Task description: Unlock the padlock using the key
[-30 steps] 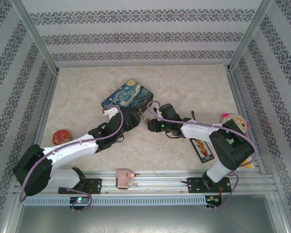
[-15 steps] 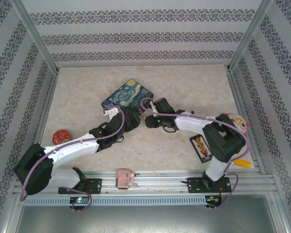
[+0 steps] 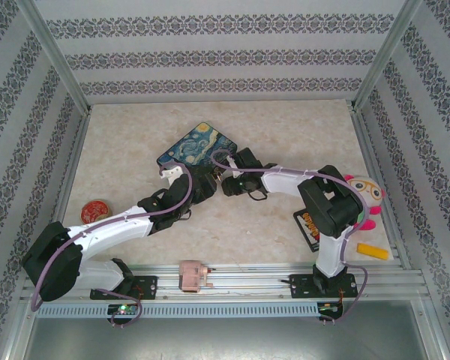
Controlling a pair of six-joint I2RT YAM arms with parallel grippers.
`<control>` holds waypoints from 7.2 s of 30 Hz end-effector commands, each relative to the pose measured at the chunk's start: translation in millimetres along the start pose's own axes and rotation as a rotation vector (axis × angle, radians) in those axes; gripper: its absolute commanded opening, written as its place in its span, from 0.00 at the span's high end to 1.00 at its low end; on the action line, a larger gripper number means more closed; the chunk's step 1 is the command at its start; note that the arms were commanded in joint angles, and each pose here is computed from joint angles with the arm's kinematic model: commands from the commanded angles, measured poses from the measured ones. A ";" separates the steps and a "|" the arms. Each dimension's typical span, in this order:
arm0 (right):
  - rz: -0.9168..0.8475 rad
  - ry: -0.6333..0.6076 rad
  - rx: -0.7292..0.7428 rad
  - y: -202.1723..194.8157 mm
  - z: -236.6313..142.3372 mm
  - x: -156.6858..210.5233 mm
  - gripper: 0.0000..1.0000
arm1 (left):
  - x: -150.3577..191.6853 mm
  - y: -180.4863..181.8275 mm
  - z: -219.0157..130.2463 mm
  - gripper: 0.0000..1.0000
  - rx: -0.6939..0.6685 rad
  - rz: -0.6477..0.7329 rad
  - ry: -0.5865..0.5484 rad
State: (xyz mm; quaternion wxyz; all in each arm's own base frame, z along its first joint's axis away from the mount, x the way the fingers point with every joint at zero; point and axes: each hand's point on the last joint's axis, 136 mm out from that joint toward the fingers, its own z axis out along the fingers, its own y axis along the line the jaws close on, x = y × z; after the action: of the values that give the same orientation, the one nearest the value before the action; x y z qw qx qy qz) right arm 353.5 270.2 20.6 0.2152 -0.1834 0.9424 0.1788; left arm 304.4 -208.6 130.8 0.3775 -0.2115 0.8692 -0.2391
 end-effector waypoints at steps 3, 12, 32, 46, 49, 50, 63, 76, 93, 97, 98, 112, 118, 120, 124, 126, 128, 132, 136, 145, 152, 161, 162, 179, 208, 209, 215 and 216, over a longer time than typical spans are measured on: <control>-0.019 0.027 0.071 -14.4 12.2 -0.3 0.56 | -3.3 3.4 1.8 0.01 -0.023 0.001 0.003; -0.036 0.026 0.062 -4.6 7.5 2.2 0.75 | -3.6 5.2 2.2 0.01 -0.027 0.002 0.002; 0.012 0.044 0.140 19.7 -33.3 43.3 0.98 | -15.8 9.7 -4.5 0.01 -0.090 0.087 -0.032; 0.157 0.065 0.102 35.4 -38.9 87.1 0.99 | -40.7 23.7 -8.6 0.01 -0.290 0.303 -0.095; 0.176 0.048 0.099 36.9 -38.8 82.1 1.00 | -42.6 30.0 -5.3 0.01 -0.365 0.371 -0.086; 0.185 0.043 0.096 37.4 -38.9 80.4 1.00 | -41.9 32.1 -3.4 0.01 -0.386 0.386 -0.077; 0.328 -0.030 -0.014 43.5 -38.7 72.2 1.00 | -18.1 58.6 18.9 0.01 -0.506 0.449 0.026; 0.415 -0.097 -0.099 40.7 -45.0 56.2 1.00 | -5.2 72.8 15.6 0.01 -0.494 0.399 0.049; 0.503 -0.155 -0.192 44.6 -47.8 39.5 1.00 | -3.0 78.7 15.3 0.01 -0.501 0.392 0.047; 0.529 -0.165 -0.204 43.3 -48.3 37.2 1.00 | -3.5 79.7 14.4 0.01 -0.501 0.391 0.045; 0.530 -0.168 -0.207 43.2 -48.7 35.8 1.00 | -3.4 79.8 14.4 0.01 -0.500 0.390 0.045; 0.569 -0.200 -0.206 38.1 -48.3 27.0 1.00 | -4.4 84.1 13.5 0.00 -0.496 0.391 0.045; 0.588 -0.206 -0.207 34.4 -46.3 27.0 1.00 | -4.8 86.4 11.9 0.00 -0.490 0.380 0.042; 0.593 -0.209 -0.211 34.2 -45.6 27.1 1.00 | -5.1 87.1 11.4 0.00 -0.491 0.378 0.041; 0.608 -0.210 -0.227 34.3 -43.8 26.3 1.00 | -4.6 89.0 11.8 0.01 -0.492 0.373 0.041; 0.617 -0.213 -0.231 33.3 -43.6 25.7 1.00 | -3.5 90.5 12.5 0.02 -0.493 0.372 0.045; 0.629 -0.219 -0.235 32.0 -44.0 25.5 1.00 | -2.7 91.0 13.7 0.03 -0.493 0.372 0.048; 0.656 -0.237 -0.247 28.0 -44.5 24.5 1.00 | -2.2 90.3 15.4 0.04 -0.486 0.364 0.051; 0.678 -0.250 -0.256 24.4 -44.6 21.8 1.00 | -2.3 90.0 16.0 0.04 -0.484 0.364 0.052; 0.702 -0.269 -0.291 25.5 -42.2 13.5 1.00 | -2.2 89.8 15.9 0.04 -0.480 0.363 0.055; 0.722 -0.278 -0.298 23.5 -40.2 13.9 1.00 | -2.3 90.9 13.7 0.04 -0.479 0.357 0.052; 0.747 -0.306 -0.309 20.3 -39.2 8.1 1.00 | -1.8 89.5 14.8 0.03 -0.473 0.357 0.055; 0.753 -0.308 -0.311 19.9 -38.6 7.6 1.00 | -1.6 89.6 14.9 0.03 -0.473 0.359 0.056; 0.816 -0.385 -0.333 6.4 -39.8 -4.1 1.00 | -0.8 93.7 13.0 0.03 -0.482 0.356 0.058; 0.888 -0.460 -0.415 -3.0 -38.6 -26.4 1.00 | -1.3 93.8 12.6 0.03 -0.482 0.354 0.059; 0.887 -0.459 -0.414 -3.3 -38.1 -26.5 1.00 | -2.1 92.8 12.5 0.03 -0.480 0.354 0.056; 0.888 -0.447 -0.414 -2.6 -35.7 -23.3 1.00 | -3.6 93.3 11.4 0.03 -0.480 0.350 0.051; 0.888 -0.445 -0.413 -2.6 -35.4 -22.3 1.00 | -3.7 93.4 11.3 0.03 -0.480 0.349 0.051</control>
State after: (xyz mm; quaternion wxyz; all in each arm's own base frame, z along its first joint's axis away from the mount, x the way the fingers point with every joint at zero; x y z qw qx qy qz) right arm 349.4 266.0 54.9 0.2483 0.2212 0.8181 0.4692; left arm 318.8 -162.4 95.2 0.3738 -0.1479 0.9154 -0.0211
